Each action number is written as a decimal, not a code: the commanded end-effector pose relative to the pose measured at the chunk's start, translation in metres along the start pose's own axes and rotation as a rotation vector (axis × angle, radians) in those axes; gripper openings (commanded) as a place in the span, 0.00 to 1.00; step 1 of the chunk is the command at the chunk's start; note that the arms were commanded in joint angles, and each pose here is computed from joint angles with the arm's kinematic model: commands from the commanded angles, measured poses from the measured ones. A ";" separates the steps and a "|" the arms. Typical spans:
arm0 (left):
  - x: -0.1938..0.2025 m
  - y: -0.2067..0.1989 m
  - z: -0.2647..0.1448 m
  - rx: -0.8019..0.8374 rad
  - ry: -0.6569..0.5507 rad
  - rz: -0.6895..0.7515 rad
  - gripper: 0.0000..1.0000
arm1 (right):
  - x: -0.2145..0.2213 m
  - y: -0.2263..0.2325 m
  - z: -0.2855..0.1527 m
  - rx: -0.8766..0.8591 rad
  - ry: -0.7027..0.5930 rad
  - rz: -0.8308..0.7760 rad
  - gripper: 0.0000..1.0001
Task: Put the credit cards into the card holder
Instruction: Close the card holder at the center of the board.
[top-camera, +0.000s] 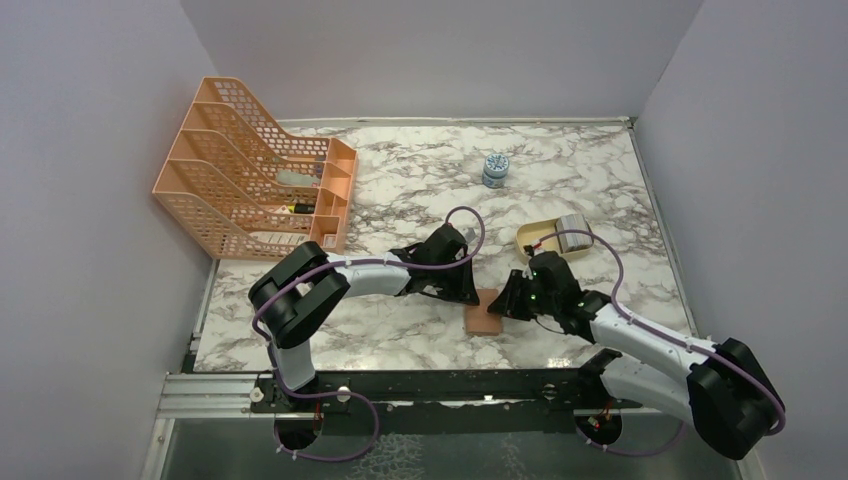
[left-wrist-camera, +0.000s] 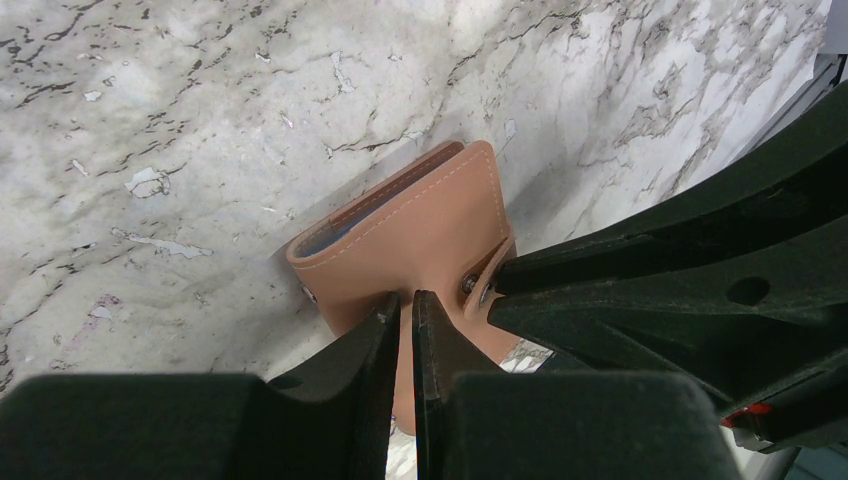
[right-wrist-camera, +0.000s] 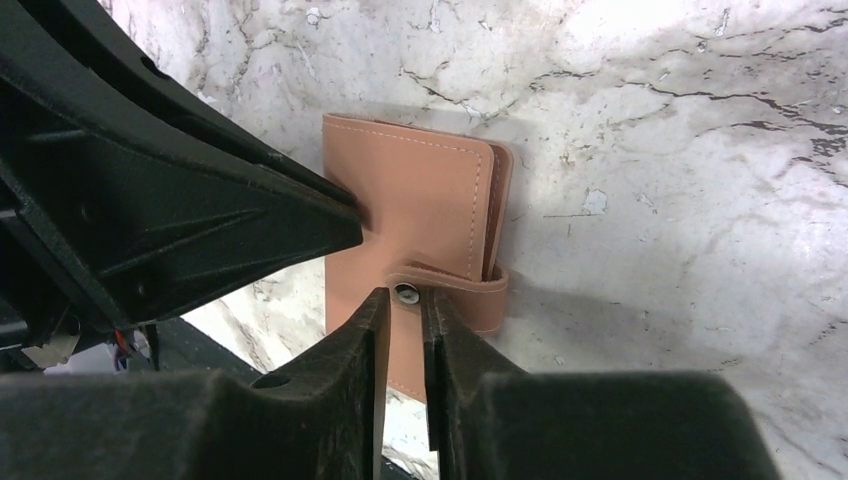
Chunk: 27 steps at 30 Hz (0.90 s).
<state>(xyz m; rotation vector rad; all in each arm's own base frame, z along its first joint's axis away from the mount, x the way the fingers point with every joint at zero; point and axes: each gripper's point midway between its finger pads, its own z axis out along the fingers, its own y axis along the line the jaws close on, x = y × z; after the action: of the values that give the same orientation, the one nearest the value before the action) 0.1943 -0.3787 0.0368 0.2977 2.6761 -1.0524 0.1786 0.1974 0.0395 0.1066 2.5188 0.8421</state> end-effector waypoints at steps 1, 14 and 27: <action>0.018 0.021 0.009 -0.071 0.040 -0.002 0.14 | -0.002 0.004 0.003 -0.013 -0.002 -0.029 0.17; 0.017 0.020 0.009 -0.065 0.037 -0.002 0.14 | 0.000 -0.009 0.011 0.059 0.026 -0.026 0.11; 0.025 0.023 0.012 -0.043 0.051 -0.022 0.14 | 0.004 -0.033 0.010 0.231 0.102 -0.039 0.10</action>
<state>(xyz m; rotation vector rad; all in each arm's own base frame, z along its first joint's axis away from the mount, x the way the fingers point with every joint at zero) 0.1946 -0.3787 0.0352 0.2875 2.6674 -1.0639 0.1865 0.1994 0.0337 0.0961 2.6176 0.7526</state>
